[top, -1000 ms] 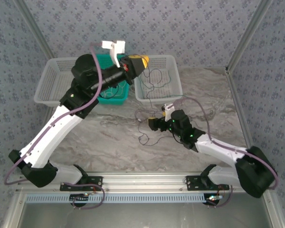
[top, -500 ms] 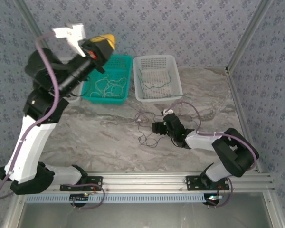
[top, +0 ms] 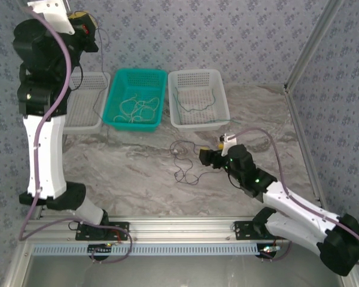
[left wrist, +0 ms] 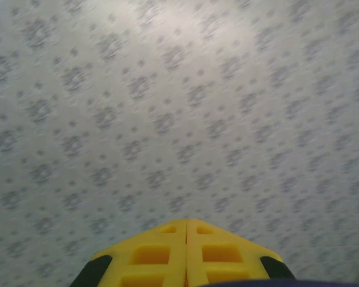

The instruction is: Untangle the cables

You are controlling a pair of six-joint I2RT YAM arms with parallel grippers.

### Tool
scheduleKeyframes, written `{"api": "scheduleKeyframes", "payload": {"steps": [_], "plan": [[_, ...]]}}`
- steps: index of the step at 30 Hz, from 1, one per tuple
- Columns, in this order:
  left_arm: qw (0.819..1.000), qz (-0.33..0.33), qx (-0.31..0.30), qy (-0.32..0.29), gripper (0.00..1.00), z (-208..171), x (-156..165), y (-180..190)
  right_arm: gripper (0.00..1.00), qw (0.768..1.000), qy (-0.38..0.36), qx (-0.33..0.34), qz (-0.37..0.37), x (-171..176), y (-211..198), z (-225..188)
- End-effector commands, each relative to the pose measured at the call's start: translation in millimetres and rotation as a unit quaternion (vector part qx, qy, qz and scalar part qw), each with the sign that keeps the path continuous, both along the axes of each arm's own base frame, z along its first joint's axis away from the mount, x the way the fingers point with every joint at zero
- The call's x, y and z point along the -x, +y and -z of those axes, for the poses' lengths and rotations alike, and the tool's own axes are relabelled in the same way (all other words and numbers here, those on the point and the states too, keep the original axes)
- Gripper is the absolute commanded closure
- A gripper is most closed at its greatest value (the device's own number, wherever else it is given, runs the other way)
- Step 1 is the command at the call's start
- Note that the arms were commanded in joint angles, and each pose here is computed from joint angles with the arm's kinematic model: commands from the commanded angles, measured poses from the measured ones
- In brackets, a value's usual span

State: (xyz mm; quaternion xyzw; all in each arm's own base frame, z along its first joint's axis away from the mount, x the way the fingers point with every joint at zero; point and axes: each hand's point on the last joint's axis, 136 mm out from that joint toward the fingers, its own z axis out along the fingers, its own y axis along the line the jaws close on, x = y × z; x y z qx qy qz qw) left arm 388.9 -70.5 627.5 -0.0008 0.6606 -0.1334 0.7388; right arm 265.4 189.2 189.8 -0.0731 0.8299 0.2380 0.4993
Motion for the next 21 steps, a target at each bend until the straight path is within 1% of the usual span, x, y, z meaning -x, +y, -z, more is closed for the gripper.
{"api": "scheduleKeyframes", "payload": {"steps": [1, 4, 7, 11, 15, 17, 19, 21], "plan": [[0.995, -0.088, -0.042, 0.009, 1.00, 5.9, -19.2, 45.4, 0.15, 0.999, 0.024, 0.015, 0.019, 13.8, -17.5, 7.9], [0.990, -0.133, -0.039, 0.036, 1.00, 22.5, -47.6, 83.9, 0.15, 0.999, 0.017, -0.003, 0.033, 19.7, -26.7, 0.6], [0.986, -0.150, -0.014, 0.074, 1.00, 48.0, -74.7, 117.3, 0.15, 0.999, 0.011, -0.008, 0.042, 24.1, -33.9, -5.6], [0.981, -0.164, 0.026, 0.101, 1.00, 77.6, -104.1, 155.0, 0.15, 0.999, 0.010, -0.006, 0.050, 27.0, -40.1, -10.8], [0.973, -0.178, 0.046, 0.137, 1.00, 112.2, -125.4, 181.2, 0.15, 0.999, 0.017, -0.006, 0.050, 28.9, -40.6, -12.4], [0.965, -0.193, 0.044, 0.173, 1.00, 141.1, -136.9, 193.0, 0.15, 0.998, 0.020, -0.007, 0.051, 29.2, -40.9, -12.1], [0.951, -0.215, 0.039, 0.219, 1.00, 175.4, -145.0, 205.0, 0.15, 0.998, 0.020, -0.012, 0.052, 29.0, -40.3, -13.5], [0.937, -0.219, 0.034, 0.269, 1.00, 211.7, -151.5, 210.0, 0.15, 0.998, 0.021, -0.018, 0.054, 28.5, -40.1, -13.3]]}}
